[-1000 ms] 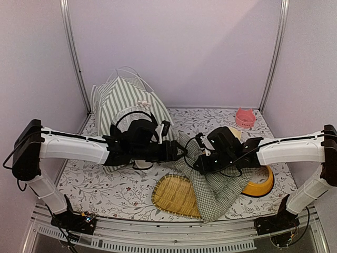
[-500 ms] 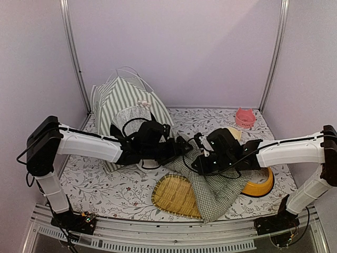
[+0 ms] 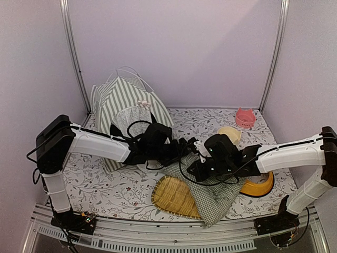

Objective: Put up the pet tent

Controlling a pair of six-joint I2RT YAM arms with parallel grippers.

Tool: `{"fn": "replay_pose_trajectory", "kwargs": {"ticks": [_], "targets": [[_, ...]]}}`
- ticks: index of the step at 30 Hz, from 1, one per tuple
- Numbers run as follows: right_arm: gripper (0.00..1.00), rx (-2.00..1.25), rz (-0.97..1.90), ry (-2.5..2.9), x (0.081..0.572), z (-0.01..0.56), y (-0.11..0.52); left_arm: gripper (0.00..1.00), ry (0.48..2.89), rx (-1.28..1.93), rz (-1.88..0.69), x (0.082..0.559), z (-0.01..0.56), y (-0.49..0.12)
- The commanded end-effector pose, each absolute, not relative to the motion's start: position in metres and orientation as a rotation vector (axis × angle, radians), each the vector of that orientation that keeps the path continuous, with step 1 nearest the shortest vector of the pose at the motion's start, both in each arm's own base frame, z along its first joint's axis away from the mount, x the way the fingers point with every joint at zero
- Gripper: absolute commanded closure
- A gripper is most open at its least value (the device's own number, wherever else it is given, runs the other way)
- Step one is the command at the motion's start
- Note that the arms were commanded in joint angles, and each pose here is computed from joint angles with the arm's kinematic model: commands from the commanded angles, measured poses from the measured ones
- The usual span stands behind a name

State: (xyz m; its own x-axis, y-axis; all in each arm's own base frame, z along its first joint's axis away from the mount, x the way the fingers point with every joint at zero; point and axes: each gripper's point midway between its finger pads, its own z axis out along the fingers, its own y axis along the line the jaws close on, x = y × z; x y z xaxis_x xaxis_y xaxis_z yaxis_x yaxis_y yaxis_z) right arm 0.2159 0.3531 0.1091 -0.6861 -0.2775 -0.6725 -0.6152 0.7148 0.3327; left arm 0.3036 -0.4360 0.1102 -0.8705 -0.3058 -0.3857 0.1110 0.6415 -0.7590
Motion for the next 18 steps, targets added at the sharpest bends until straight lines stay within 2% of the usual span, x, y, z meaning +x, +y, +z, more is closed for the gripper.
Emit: {"fn": "replay_pose_trajectory", "kwargs": {"ticks": [1, 4, 8, 18], "targets": [[1.0, -0.691, 0.738, 2.292, 0.217, 0.113, 0.361, 0.12, 2.426, -0.195, -1.09, 0.307, 0.085, -0.426], [1.0, -0.655, 0.691, 2.329, 0.222, 0.105, 0.359, 0.14, 2.394, -0.159, -1.1, 0.306, 0.096, -0.424], [1.0, -0.612, 0.656, 2.363, 0.226, 0.099, 0.355, 0.11, 2.352, -0.12, -1.001, 0.307, 0.117, -0.407], [1.0, -0.479, 0.601, 2.343, 0.242, 0.106, 0.35, 0.07, 2.381, -0.233, -1.0, 0.28, 0.127, -0.361]]}}
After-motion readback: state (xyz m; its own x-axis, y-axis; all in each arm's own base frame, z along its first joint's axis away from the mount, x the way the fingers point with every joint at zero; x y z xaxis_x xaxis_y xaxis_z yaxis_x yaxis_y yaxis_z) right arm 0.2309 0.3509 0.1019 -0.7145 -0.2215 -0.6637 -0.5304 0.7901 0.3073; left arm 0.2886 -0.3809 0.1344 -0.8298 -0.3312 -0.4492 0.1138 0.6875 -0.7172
